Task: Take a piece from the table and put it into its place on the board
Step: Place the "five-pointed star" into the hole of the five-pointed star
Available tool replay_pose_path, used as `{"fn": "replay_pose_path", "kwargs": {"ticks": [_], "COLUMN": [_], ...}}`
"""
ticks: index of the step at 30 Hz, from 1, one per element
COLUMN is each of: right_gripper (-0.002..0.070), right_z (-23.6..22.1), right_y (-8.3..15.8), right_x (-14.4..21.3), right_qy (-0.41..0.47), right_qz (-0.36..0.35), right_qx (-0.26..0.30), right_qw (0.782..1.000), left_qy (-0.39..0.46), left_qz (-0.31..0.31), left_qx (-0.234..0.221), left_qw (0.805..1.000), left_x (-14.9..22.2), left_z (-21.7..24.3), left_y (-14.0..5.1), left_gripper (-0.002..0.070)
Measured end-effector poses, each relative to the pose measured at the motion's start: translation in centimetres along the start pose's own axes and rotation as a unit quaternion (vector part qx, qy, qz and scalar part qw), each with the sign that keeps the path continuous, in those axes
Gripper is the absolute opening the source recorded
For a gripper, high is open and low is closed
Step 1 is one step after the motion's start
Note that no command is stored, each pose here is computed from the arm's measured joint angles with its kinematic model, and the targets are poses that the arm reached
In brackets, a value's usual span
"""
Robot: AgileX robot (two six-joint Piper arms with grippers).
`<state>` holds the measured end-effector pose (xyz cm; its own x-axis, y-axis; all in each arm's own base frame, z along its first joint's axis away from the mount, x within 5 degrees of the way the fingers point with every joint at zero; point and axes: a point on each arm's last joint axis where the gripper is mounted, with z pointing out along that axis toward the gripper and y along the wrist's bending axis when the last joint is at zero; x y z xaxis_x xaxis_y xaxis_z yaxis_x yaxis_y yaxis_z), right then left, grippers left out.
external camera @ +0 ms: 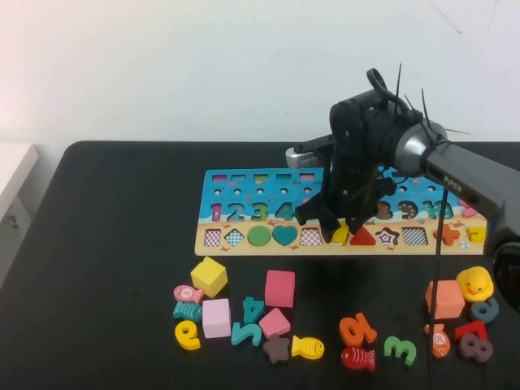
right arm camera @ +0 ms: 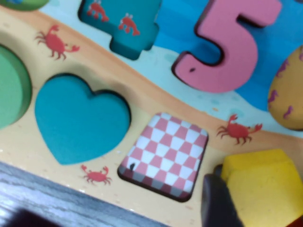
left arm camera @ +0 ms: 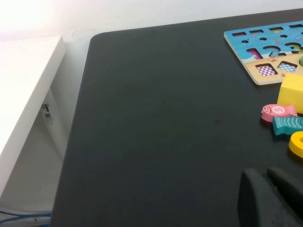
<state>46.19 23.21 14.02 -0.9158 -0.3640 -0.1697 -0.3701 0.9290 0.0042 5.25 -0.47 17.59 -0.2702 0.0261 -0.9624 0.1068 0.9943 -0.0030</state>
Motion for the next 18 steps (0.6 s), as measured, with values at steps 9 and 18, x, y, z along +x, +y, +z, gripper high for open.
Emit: {"fn": "replay_pose_path", "kwargs": {"ticks": [9, 18], "right_gripper": [0.0368, 0.0368], "right_z": [-0.05, -0.09], "right_y": [-0.07, -0.1], "right_x": [0.26, 0.37], "right_qy": [0.018, 0.025], "right_qz": [0.001, 0.002], "right_qx": [0.004, 0.006], "right_qw": [1.0, 1.0], "left_qy": [0.0, 0.0], "left_qz": [0.0, -0.001], "left_qx": [0.0, 0.0], "left_qw": [1.0, 1.0], "left_x": [0.0, 0.0], "left_z": [0.0, 0.0], "left_y": [0.0, 0.0], "left_gripper": [-0.0001, -0.0001]}}
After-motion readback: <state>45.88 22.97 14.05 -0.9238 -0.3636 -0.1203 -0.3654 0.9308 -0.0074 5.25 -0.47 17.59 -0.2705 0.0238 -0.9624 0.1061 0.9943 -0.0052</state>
